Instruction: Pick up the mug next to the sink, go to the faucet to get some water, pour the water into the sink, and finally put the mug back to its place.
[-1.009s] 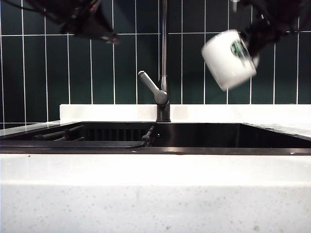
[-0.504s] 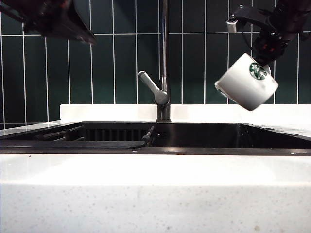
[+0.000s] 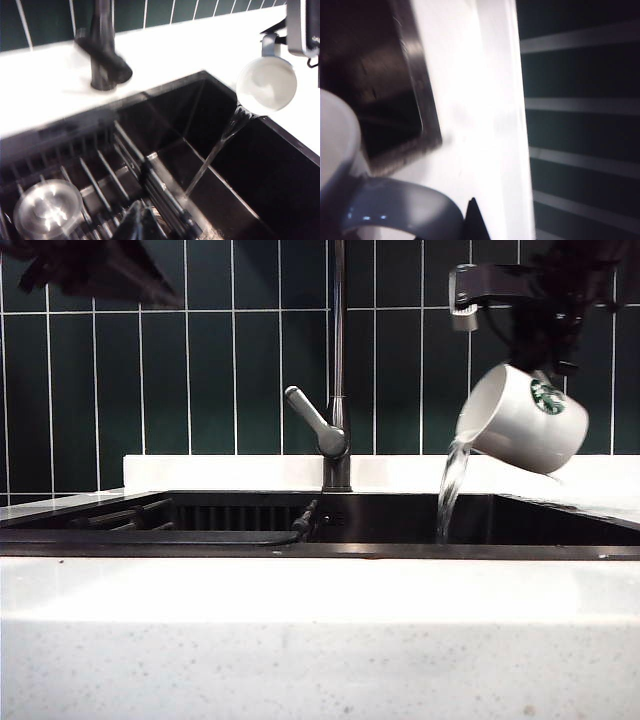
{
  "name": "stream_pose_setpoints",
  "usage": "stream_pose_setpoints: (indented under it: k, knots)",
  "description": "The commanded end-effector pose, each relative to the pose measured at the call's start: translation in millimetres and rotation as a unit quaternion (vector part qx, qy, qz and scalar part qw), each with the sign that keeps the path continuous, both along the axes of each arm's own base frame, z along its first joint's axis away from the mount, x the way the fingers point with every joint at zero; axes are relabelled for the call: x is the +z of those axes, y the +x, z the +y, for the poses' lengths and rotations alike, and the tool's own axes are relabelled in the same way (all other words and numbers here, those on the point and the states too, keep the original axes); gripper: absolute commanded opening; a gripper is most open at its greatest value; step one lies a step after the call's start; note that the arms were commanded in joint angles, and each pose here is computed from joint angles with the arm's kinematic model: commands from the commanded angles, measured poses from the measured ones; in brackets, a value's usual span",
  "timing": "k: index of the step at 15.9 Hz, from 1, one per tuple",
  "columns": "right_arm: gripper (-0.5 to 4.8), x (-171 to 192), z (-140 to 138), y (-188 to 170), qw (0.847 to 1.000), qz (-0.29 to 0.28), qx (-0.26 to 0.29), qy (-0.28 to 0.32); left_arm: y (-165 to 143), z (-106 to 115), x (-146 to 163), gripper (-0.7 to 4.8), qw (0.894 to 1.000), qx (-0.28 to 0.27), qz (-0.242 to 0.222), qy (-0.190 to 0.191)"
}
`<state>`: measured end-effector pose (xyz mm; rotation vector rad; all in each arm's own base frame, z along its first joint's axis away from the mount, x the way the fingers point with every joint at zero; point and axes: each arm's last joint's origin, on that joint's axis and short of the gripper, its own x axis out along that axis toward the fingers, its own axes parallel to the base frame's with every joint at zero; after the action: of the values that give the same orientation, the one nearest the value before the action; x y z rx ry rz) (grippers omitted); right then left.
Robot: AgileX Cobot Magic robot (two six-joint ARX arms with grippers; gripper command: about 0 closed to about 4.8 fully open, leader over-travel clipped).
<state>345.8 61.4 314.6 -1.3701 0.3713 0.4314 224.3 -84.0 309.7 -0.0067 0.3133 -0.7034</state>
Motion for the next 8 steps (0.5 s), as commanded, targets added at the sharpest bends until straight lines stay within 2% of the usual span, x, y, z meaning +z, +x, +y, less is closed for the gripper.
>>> stream_pose_setpoints:
  k: [1,2,8]
  knots:
    - [0.0,13,17,4,0.994,-0.07,0.04,-0.076,-2,1,-5,-0.06,1.0,0.013,0.004,-0.002]
    - [0.0,11,26,3,0.989,-0.073,0.062,-0.111,-2,1,-11,-0.06,1.0,0.014,0.012,0.001]
    - [0.0,17,43,1,0.969,-0.114,0.109,-0.189,-5,2,-34,-0.06,0.999,0.015,0.04,0.008]
